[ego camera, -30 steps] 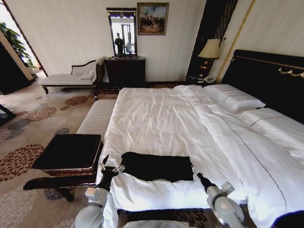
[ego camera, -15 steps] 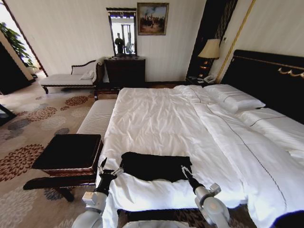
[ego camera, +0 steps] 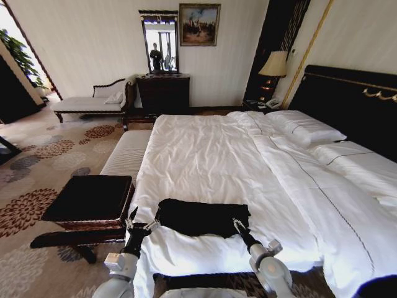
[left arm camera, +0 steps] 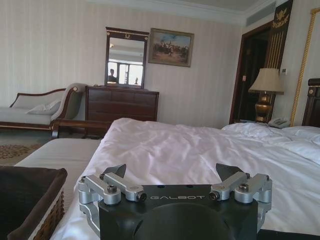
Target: Fold the clothes on the bed and place them into the basket.
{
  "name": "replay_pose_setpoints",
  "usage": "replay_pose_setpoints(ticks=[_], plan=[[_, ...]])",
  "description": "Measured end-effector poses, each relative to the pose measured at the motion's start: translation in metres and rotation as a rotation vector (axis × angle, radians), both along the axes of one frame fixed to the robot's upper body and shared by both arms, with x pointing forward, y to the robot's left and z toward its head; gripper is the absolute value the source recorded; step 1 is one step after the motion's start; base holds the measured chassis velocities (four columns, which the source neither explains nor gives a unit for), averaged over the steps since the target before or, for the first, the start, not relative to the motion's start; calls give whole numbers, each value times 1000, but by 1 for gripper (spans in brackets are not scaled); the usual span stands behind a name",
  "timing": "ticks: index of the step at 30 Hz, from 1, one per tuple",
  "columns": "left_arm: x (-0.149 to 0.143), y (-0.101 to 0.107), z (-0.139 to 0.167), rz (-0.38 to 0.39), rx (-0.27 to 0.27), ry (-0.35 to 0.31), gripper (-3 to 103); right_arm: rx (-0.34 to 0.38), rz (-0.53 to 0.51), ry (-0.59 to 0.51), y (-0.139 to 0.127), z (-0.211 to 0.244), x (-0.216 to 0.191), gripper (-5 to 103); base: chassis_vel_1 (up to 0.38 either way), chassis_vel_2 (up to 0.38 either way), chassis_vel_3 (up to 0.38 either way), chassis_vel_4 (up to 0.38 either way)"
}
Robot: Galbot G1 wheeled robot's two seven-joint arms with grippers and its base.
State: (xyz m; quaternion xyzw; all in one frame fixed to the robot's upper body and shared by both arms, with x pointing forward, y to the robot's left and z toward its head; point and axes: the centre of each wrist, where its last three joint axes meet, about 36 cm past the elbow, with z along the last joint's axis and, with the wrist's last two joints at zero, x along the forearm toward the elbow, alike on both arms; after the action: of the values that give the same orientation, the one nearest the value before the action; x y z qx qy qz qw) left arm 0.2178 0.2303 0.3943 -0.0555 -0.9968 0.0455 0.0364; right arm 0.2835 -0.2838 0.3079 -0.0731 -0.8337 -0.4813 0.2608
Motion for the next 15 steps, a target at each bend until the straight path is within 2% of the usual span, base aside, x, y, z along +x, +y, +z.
replay_pose_setpoints(ticks=[3,6,10,12,14,15], plan=[[-3,-2,-1,2,0,4,100,-2,-4,-1,1,-1,0,44,0,0,0,0],[-3,-2,-1,2,-1,4,100,-1,-5,-3,1,-2,1,38,0,0,0,0],[-3,-2,-1,4,-3,5,100,3,-8,-13,1,-2,6,18,0,0,0,0],[-3,-2,-2,5,-4,6,100,4,-8,-15,2,-2,7,18,0,0,0,0],[-3,-2,-2,6,-5,7,100,8,-11,-19,2,-3,11,8,0,0,0,0],[-3,-2,-2,7,-4,8,100,8,-12,-20,3,-3,12,7,0,0,0,0]])
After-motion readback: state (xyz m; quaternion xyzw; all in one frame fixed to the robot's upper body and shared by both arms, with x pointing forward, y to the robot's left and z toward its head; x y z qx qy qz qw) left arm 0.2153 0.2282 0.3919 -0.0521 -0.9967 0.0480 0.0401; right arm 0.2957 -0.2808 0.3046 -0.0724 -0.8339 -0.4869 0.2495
